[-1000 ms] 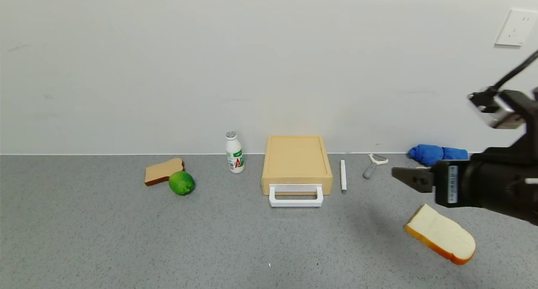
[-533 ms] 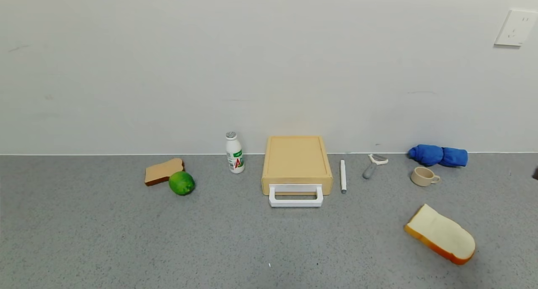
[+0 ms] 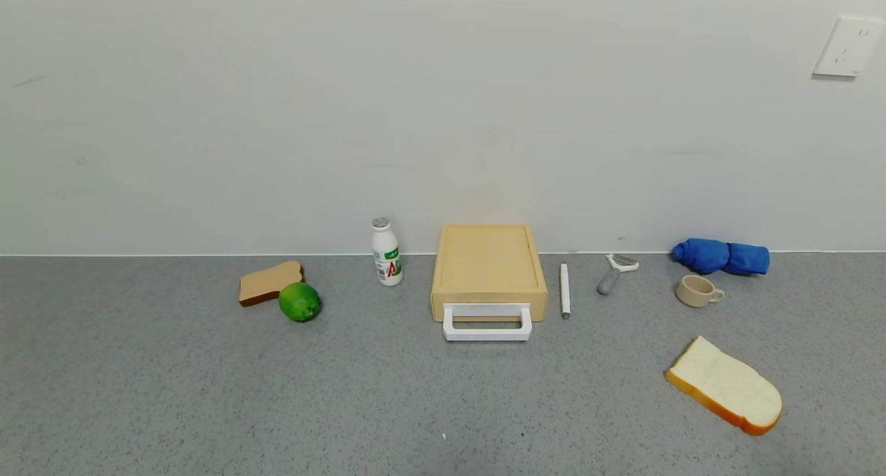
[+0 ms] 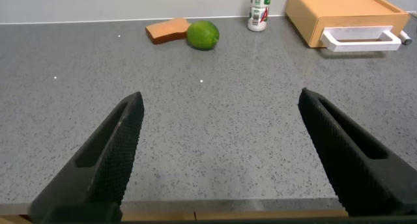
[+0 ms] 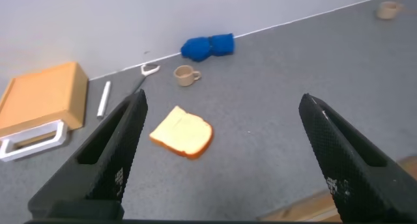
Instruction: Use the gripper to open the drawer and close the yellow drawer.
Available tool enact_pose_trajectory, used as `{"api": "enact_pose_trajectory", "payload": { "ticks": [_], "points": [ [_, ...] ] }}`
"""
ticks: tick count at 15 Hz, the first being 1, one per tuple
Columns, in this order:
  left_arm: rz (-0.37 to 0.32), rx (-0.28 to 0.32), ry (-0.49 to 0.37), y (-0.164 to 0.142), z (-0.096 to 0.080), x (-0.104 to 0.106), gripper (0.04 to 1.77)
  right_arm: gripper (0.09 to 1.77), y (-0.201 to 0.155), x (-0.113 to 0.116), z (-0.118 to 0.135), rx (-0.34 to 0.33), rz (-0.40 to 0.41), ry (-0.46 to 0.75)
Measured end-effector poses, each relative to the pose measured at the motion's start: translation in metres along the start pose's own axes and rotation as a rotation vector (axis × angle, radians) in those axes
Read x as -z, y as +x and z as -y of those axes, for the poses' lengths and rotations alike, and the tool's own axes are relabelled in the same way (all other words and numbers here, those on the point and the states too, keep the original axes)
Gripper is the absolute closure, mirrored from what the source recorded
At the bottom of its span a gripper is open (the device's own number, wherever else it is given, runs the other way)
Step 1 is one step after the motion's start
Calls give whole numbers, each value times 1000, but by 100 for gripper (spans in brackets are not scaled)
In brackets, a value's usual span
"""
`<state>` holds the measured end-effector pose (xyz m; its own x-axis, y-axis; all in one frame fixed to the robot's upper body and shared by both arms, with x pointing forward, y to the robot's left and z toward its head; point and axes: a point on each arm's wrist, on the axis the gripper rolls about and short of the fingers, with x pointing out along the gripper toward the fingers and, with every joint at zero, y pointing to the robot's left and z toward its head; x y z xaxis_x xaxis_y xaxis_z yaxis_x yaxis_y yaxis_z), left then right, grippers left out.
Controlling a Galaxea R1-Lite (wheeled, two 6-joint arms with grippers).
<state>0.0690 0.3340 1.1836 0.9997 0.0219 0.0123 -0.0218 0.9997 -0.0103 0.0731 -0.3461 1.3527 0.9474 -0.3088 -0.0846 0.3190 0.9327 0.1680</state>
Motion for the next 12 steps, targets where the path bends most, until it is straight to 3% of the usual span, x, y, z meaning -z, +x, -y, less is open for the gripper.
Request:
{"api": "enact_pose_trajectory", "payload": {
  "ticks": [4, 6, 9, 12],
  "points": [
    [0, 0, 0, 0, 0, 0, 9, 15, -36, 14, 11, 85, 85, 4],
    [0, 0, 0, 0, 0, 0, 9, 15, -45, 15, 13, 86, 126, 23],
    [0, 0, 0, 0, 0, 0, 9, 15, -54, 19, 16, -55, 143, 24],
    [0, 0, 0, 0, 0, 0, 9, 15, -56, 40, 20, -164, 131, 13]
  ]
}}
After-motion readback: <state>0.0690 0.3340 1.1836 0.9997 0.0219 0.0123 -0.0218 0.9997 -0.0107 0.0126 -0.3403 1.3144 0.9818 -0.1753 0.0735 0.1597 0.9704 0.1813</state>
